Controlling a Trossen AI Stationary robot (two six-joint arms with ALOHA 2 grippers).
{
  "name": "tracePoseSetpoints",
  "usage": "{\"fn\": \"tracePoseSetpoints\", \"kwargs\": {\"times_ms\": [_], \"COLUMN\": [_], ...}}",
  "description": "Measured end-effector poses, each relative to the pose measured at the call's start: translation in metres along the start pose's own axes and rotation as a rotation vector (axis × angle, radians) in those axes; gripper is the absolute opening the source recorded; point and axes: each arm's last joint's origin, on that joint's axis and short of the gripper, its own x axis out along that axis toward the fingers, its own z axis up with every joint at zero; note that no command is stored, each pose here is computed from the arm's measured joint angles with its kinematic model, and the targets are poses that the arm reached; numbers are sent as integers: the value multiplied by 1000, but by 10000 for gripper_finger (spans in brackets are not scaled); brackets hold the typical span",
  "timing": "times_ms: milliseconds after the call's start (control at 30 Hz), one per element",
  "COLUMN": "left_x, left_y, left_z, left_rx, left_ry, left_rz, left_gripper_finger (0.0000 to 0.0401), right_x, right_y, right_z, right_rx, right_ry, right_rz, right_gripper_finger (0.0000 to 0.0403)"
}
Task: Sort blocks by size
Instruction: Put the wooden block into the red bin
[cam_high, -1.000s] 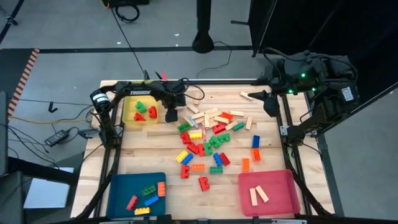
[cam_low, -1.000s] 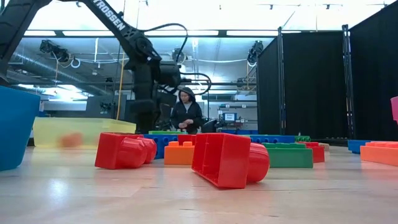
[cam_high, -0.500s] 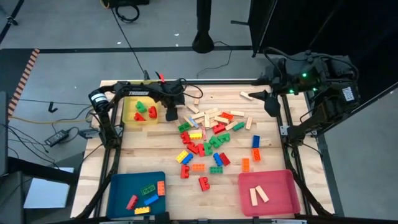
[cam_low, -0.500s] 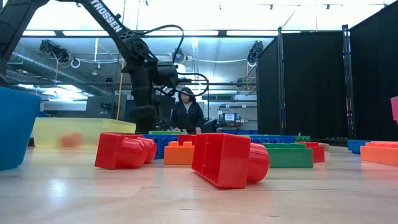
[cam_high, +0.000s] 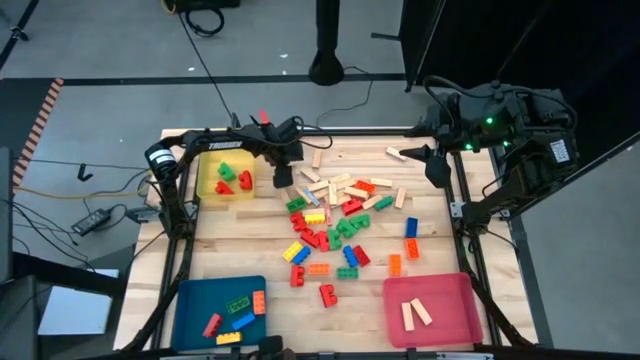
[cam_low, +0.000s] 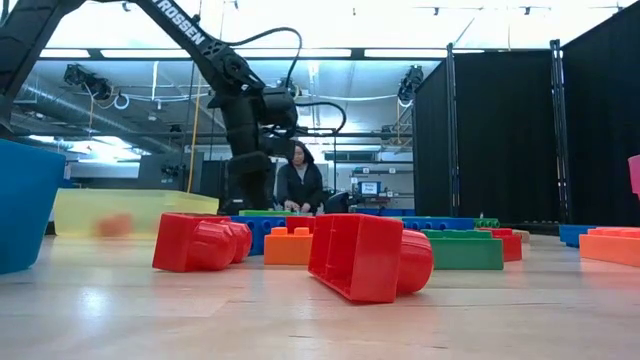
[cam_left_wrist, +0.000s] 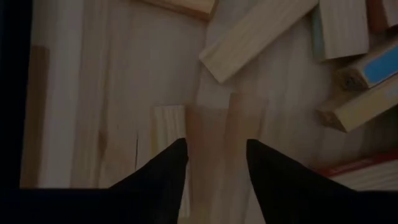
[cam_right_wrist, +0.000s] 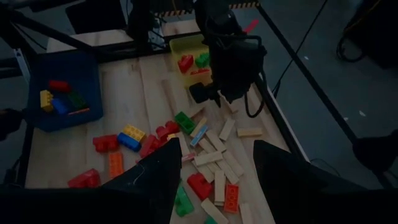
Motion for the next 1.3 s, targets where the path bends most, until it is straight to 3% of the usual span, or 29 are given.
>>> {"fn": "tracePoseSetpoints", "kwargs": {"times_ms": [233, 400, 567, 900, 1133, 1300], "left_x": [13, 26, 28, 11, -10, 0], "left_y": [0, 1, 3, -14, -3, 8], "left_z": [-5, -6, -5, 8, 28, 16], "left_rx": [-9, -41, -106, -157, -151, -190], "left_ry": [57, 98, 102, 148, 110, 115], "left_rz": [-28, -3, 45, -160, -57, -27], "left_gripper_finger": [246, 273, 274, 260, 259, 259], "right_x": [0, 0, 0, 0, 0, 0], "right_y": [0, 0, 0, 0, 0, 0], "right_z": [0, 0, 0, -1, -1, -1], "right_rx": [-19, -27, -27, -80, -75, -67], "right_ry": [1, 2, 2, 6, 7, 9], "right_rz": [1, 1, 3, 3, 3, 3], "right_gripper_finger": [214, 214, 214, 214, 214, 214]}}
